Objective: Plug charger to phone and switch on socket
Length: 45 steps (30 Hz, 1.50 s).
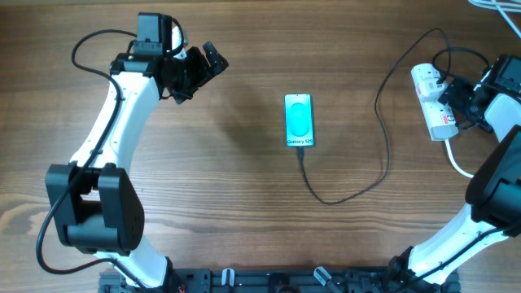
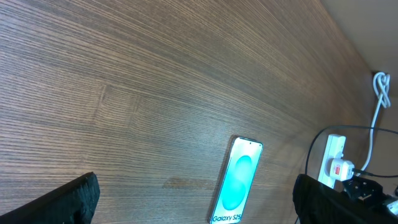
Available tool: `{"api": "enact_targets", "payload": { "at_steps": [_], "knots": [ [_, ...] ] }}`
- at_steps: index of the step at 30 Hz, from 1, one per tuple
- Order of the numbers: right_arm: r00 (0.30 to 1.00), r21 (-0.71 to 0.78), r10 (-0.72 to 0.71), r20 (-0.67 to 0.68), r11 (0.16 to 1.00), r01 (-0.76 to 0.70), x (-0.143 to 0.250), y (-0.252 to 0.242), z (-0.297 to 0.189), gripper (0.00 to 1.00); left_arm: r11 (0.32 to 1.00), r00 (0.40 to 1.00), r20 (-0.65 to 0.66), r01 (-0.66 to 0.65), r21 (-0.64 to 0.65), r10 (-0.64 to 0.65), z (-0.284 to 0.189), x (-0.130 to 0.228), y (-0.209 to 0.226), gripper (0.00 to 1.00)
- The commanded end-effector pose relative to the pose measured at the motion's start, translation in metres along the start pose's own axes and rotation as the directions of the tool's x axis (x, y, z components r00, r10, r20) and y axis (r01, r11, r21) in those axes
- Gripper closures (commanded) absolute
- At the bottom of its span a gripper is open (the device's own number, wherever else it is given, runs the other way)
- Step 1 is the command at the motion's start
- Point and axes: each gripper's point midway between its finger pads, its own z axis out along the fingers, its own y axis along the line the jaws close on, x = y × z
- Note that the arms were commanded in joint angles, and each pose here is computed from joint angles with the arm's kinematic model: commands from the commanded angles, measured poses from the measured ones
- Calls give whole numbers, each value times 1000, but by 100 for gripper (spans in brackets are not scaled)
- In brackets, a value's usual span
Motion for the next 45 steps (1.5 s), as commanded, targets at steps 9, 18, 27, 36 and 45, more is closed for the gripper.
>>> {"api": "enact_targets", "payload": {
  "at_steps": [9, 18, 27, 36, 45],
  "knots": [
    [999, 19, -8, -50, 1000, 9, 15, 0, 8, 0, 1000, 999, 20, -27, 0, 27, -6, -3, -2, 0],
    [998, -41, -44, -55, 998, 42, 17, 14, 8, 0, 1000, 999, 20, -27, 0, 27, -6, -3, -2, 0],
    [995, -41, -71, -71, 997, 68, 22, 14, 11, 0, 1000, 999, 20, -27, 0, 27, -6, -3, -2, 0],
    [983, -43, -99, -152, 995, 94, 46, 17, 26, 1, 1000, 999, 20, -27, 0, 27, -6, -3, -2, 0],
    [977, -144, -144, -155, 982, 121, 45, 36, 20, 1, 1000, 999, 20, -27, 0, 27, -6, -3, -2, 0]
  ]
}}
